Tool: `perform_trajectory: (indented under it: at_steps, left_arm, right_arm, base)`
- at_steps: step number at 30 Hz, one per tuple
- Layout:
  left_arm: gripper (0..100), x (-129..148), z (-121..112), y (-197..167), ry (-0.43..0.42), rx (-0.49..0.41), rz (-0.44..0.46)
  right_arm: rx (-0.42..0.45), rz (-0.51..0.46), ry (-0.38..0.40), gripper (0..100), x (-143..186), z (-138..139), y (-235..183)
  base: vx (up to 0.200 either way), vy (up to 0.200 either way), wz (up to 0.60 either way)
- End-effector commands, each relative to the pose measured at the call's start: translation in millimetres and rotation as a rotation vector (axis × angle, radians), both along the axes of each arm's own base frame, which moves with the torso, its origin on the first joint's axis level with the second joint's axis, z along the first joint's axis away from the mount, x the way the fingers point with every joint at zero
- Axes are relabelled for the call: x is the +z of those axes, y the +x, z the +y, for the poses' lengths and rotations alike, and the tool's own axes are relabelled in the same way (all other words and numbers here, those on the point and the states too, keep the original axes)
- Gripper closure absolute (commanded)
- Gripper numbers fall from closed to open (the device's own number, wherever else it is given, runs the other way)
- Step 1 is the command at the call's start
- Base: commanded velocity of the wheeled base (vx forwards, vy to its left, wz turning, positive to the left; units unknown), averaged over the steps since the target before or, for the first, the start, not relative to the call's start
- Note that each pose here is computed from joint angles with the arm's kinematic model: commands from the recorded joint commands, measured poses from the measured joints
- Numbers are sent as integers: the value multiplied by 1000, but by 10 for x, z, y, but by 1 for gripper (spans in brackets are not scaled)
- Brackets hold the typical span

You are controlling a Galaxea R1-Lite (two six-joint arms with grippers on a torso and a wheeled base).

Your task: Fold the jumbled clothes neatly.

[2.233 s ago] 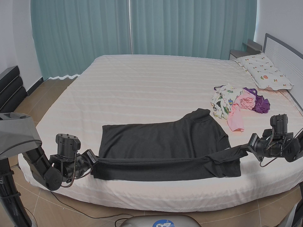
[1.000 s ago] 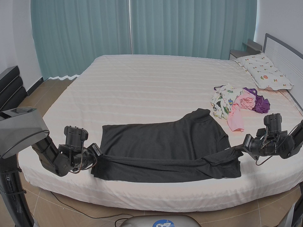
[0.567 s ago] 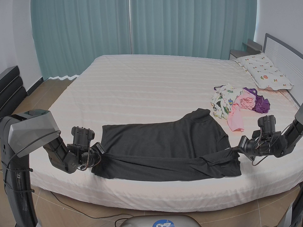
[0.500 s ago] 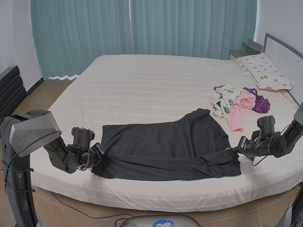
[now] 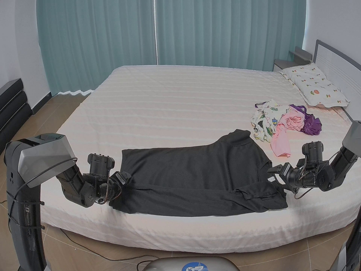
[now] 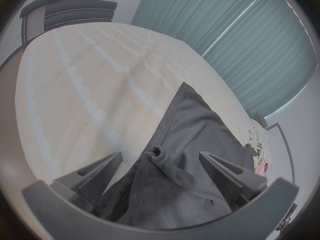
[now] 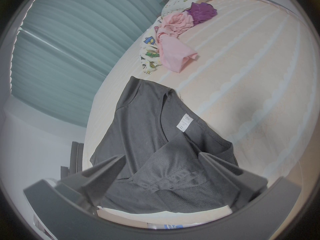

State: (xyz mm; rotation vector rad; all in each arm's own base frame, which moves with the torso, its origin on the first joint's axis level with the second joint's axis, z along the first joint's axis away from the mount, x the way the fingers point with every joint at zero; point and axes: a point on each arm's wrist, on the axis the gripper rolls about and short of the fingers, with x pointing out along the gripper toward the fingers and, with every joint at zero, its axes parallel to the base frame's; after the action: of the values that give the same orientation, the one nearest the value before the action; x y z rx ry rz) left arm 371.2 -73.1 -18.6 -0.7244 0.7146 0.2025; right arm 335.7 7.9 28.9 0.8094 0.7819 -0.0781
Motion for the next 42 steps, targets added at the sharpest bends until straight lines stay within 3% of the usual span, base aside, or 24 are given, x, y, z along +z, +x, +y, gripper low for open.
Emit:
perform_trajectory:
  at_steps: [1, 8, 13, 21, 42]
  left_arm:
    - [0, 145, 44, -47, -9, 13, -24]
    - [0, 544, 161, -301, -53, 20, -76]
    - [0, 747, 158, -474, -204, 37, -84]
    - [0, 678, 143, -503, -231, 36, -51]
    - [0, 542, 134, -482, -224, 39, -12]
  right_arm:
    - [-44, 5, 11, 0, 50, -1, -50]
    - [-158, 81, 61, 0, 60, 208, -205]
    - [-215, 128, 110, 0, -14, 349, -227]
    - [-239, 159, 178, 0, -114, 529, -160]
    - [-266, 139, 200, 0, -171, 634, 7]
  base:
    - [0, 0, 0]
    - [0, 0, 0]
    - [0, 0, 0]
    - [0, 0, 0]
    - [0, 0, 0]
